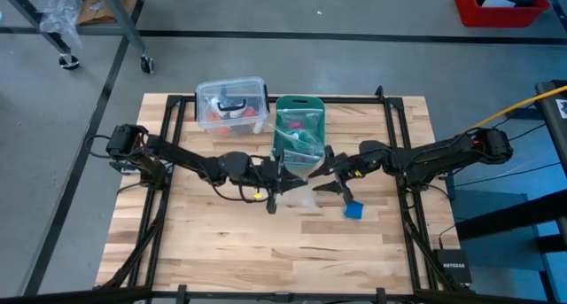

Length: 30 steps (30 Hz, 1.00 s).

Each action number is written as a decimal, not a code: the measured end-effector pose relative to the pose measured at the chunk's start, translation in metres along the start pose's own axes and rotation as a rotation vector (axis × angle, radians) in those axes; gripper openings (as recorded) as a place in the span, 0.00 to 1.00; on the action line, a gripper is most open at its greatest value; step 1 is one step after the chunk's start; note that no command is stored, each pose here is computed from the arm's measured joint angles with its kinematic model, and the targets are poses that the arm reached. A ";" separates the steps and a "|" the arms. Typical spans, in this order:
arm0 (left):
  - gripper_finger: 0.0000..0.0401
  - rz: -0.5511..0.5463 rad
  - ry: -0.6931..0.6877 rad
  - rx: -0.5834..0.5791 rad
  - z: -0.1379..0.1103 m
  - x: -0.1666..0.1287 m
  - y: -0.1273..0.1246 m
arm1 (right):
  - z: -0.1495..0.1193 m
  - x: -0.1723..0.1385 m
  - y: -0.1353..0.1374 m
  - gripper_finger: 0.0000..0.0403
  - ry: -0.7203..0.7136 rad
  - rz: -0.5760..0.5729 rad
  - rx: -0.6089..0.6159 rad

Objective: Roll bandage
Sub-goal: Open the transparent zip bag

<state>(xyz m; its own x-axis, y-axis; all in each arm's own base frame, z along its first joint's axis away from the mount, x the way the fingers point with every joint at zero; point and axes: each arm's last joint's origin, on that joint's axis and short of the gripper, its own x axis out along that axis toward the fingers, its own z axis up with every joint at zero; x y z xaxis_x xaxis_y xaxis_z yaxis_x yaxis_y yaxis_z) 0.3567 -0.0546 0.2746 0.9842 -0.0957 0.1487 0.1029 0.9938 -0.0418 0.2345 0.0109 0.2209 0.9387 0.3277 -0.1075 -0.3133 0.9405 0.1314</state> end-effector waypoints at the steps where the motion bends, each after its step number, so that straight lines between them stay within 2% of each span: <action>1: 0.00 -0.002 0.001 0.000 0.000 0.000 -0.001 | 0.000 0.000 0.000 0.48 -0.001 -0.007 0.000; 20: 0.00 0.044 0.001 0.010 -0.001 0.000 0.006 | 0.000 0.000 0.002 0.48 0.003 0.051 0.000; 30: 0.00 0.066 0.001 0.002 -0.001 0.000 0.007 | 0.001 0.000 -0.001 0.48 -0.005 -0.022 0.000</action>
<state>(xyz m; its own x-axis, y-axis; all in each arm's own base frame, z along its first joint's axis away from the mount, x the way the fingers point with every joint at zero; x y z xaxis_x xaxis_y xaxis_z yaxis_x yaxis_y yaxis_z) 0.3578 -0.0477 0.2734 0.9890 -0.0305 0.1449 0.0380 0.9981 -0.0493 0.2347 0.0103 0.2214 0.9460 0.3065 -0.1055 -0.2925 0.9474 0.1296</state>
